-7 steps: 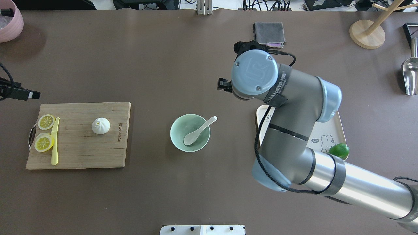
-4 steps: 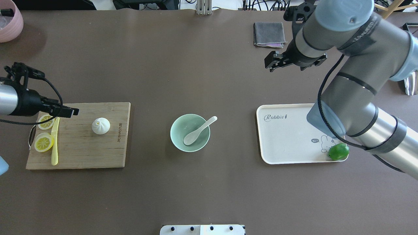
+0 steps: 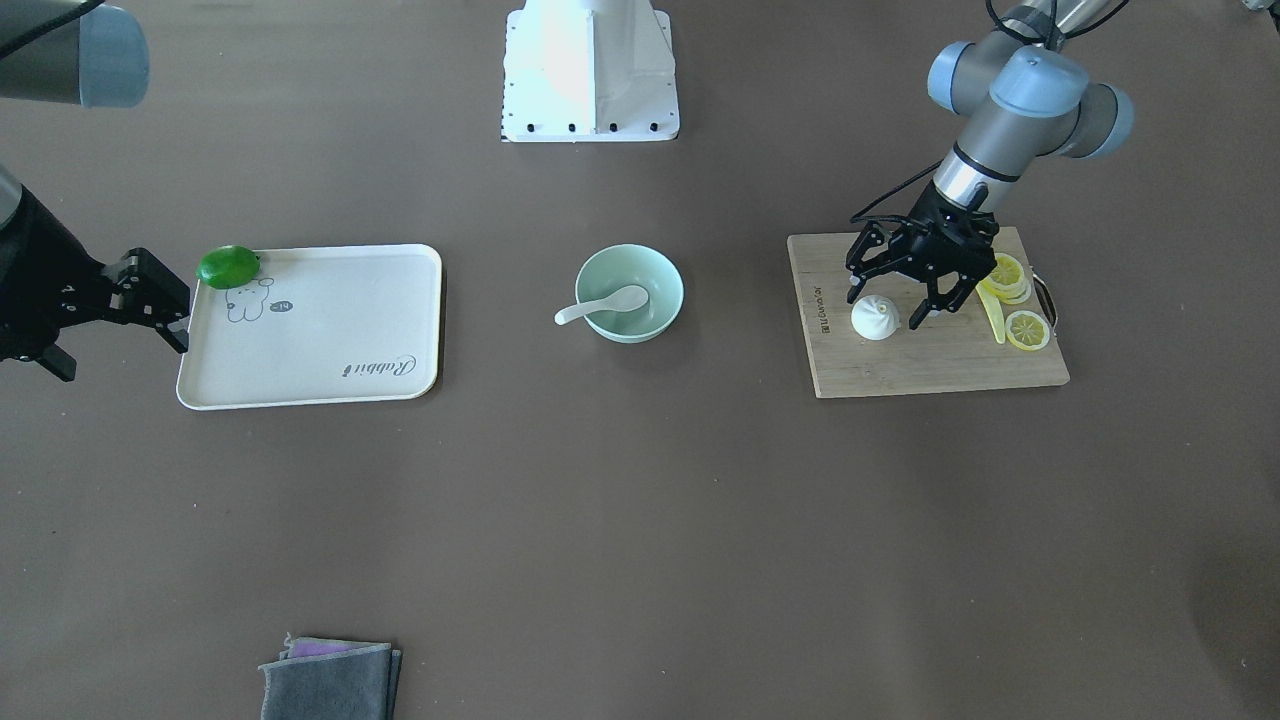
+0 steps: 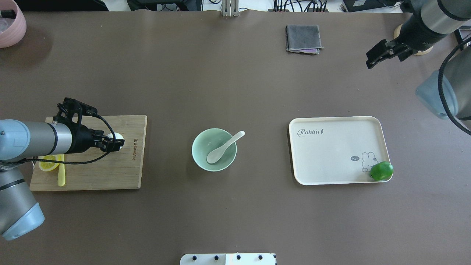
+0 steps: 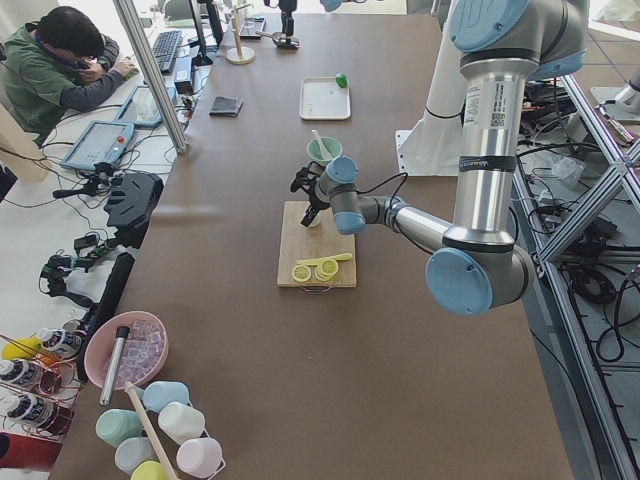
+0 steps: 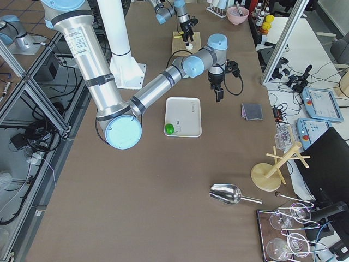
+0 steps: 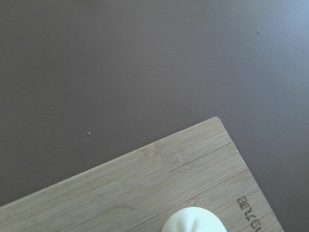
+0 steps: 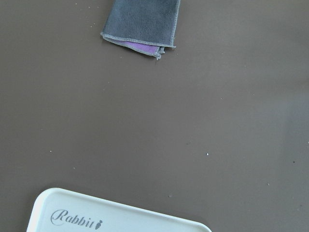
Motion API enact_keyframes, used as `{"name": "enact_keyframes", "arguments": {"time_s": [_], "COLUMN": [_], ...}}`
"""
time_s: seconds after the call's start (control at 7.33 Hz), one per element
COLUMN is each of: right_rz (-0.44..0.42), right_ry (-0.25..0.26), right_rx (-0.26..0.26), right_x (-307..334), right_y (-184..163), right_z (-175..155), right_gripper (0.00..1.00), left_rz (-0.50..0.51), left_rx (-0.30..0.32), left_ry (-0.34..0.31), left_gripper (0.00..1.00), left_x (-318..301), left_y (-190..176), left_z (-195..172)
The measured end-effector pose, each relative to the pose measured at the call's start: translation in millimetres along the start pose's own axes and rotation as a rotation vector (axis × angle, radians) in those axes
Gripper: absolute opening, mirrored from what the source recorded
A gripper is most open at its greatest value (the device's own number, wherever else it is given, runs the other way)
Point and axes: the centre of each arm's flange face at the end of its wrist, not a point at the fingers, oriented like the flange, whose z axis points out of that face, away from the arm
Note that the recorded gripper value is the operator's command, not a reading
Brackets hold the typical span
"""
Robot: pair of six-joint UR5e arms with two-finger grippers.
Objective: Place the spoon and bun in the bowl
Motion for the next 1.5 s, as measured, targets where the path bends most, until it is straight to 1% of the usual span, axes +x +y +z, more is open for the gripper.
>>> {"name": "enact_keyframes", "arguments": {"time_s": [0.14, 0.41, 0.55, 0.68, 0.82, 0.95, 1.23, 1.5], "right_rz": [-0.002, -0.003, -0.008, -0.024, -0.042, -0.063, -0.093, -0.096], "right_ry": [0.0, 0.001, 0.003, 0.006, 0.009, 0.01, 0.015, 0.017], "right_rx": [-0.003, -0.006, -0.008, -0.014, -0.023, -0.033, -0.049, -0.054], "right_x": [5, 8, 11, 19, 33, 51, 85, 97], "right_y": [2, 3, 5, 8, 12, 19, 33, 37], "right_z": [0, 1, 1, 3, 4, 4, 4, 4], "right_gripper": [1.0, 1.0, 1.0, 1.0, 1.0, 1.0, 1.0, 1.0], "left_rz": [0.001, 0.004, -0.013, -0.067, -0.136, -0.194, -0.27, -0.287], "left_rx": [-0.001, 0.007, 0.028, 0.065, 0.095, 0.119, 0.159, 0.169], "left_ry": [-0.002, 0.005, 0.018, 0.045, 0.09, 0.139, 0.216, 0.251], "left_gripper": [0.0, 0.0, 0.0, 0.0, 0.0, 0.0, 0.0, 0.0], "left_x": [2, 6, 15, 36, 66, 103, 173, 218], "left_y": [1, -2, -10, -28, -48, -60, -66, -53], "left_z": [3, 1, -3, -5, -5, -3, 2, 9]}}
